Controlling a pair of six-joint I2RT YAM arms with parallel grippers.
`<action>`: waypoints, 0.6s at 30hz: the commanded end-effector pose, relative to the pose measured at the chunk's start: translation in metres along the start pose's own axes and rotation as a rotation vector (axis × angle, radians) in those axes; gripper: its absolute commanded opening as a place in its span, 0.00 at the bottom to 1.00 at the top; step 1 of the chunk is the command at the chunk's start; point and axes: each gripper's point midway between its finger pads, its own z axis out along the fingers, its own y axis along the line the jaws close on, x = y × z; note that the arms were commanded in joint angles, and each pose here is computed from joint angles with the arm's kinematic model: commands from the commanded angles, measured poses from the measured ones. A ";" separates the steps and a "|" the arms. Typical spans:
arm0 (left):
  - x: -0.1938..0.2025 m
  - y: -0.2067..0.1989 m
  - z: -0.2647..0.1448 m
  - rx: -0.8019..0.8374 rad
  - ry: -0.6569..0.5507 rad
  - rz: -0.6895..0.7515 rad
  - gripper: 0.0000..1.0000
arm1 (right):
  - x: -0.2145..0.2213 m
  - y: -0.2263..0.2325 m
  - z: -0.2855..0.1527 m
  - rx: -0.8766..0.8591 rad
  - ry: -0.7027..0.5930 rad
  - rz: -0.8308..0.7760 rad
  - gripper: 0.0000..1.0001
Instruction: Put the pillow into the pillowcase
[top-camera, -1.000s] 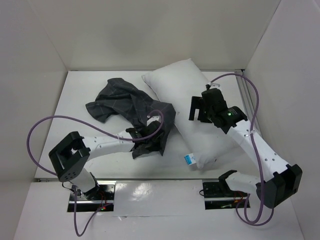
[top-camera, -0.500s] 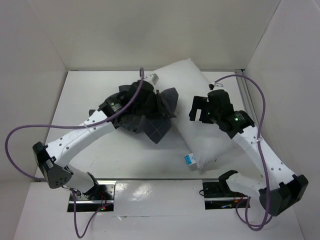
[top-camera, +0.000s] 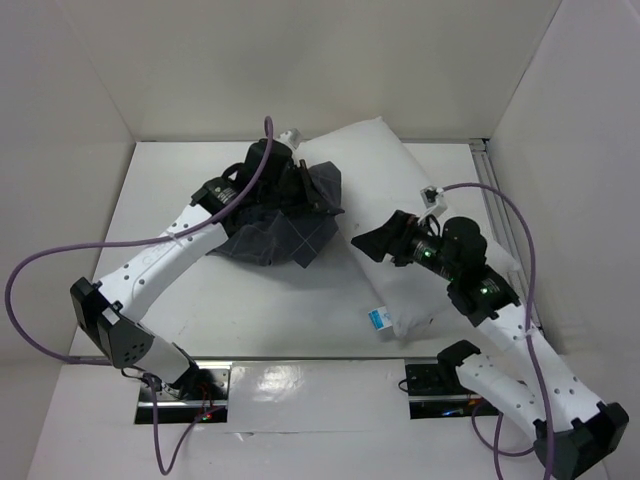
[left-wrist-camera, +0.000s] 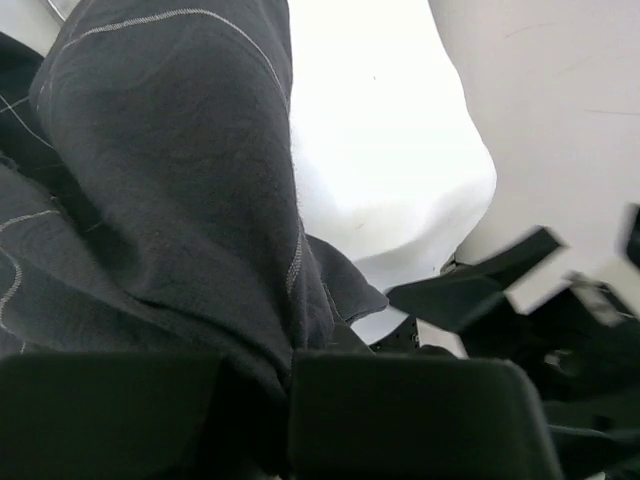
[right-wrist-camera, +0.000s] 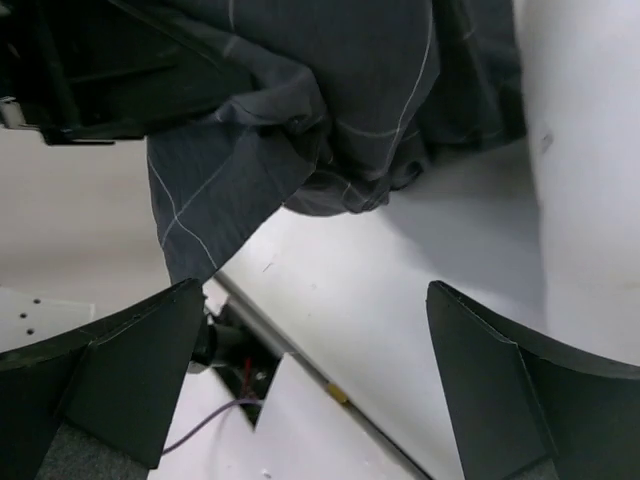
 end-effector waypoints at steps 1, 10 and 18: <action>-0.009 -0.013 0.003 0.060 -0.019 -0.002 0.00 | 0.005 0.037 0.010 -0.235 0.022 0.076 0.99; -0.011 -0.009 0.005 0.055 -0.025 -0.007 0.00 | 0.044 0.077 0.051 -0.377 0.125 0.095 0.99; -0.010 -0.010 0.009 0.061 -0.019 -0.006 0.00 | 0.061 0.095 0.080 -0.350 0.129 0.090 0.40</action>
